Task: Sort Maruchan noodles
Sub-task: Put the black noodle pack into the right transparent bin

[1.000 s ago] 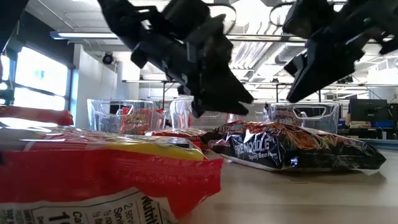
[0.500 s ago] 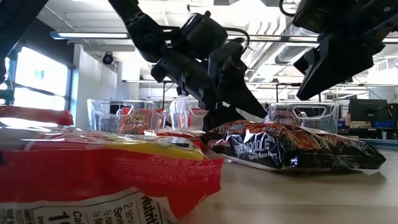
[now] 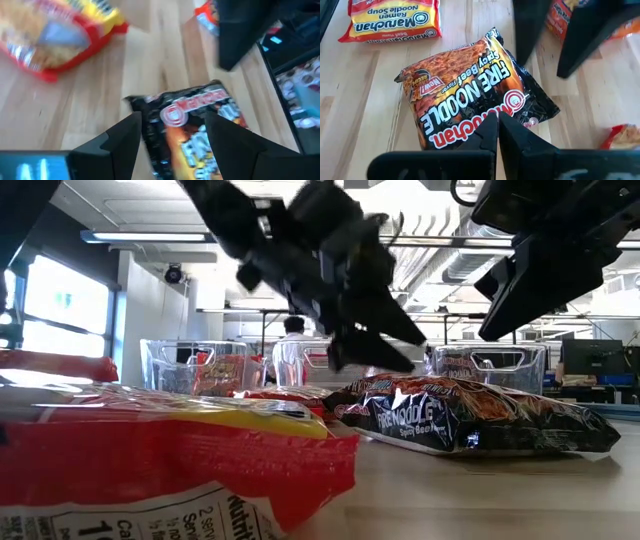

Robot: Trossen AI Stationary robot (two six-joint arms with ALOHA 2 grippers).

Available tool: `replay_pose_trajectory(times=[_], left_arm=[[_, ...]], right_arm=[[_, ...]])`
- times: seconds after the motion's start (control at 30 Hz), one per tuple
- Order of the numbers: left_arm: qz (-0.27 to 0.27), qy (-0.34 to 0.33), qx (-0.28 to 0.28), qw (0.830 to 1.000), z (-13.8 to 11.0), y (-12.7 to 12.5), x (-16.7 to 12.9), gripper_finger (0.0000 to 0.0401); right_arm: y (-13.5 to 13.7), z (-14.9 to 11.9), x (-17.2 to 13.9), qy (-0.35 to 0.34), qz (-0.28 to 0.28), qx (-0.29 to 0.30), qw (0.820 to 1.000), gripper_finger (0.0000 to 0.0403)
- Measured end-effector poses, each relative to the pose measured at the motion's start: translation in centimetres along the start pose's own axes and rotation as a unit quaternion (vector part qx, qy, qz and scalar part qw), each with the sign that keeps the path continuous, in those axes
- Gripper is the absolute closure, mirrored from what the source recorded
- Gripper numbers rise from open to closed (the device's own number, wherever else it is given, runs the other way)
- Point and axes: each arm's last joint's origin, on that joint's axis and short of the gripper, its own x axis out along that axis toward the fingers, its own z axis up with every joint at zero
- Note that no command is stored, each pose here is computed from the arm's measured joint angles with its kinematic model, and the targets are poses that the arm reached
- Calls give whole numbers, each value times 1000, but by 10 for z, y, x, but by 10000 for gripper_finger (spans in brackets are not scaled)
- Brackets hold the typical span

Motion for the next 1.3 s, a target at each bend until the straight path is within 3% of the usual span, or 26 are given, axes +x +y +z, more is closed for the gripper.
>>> replay_pose_trajectory(times=[0.17,0.3,0.47,0.6,0.7,0.87,1.07,1.3], left_arm=[[29,9,60,998,3,-35,-15,199],[16,11,59,998,0,-56,-17,212],[40,10,47,998,-7,-60,-8,227],[56,31,32,997,-18,-52,3,239],[38,47,18,998,-26,-54,11,251],[11,76,16,997,-41,-72,19,277],[-19,60,8,998,-46,-96,23,299],[12,31,9,999,-34,-112,2,286]], right_arm=[[9,-4,-3,-1,4,44,999,403],[26,-11,4,6,41,86,995,403],[47,-22,26,-1,62,99,993,403],[52,-29,35,-23,27,105,994,403],[53,-31,35,-31,10,113,993,403],[55,-31,34,-31,15,120,992,403],[54,-33,34,-20,9,122,992,403],[54,-37,37,-6,3,106,994,403]])
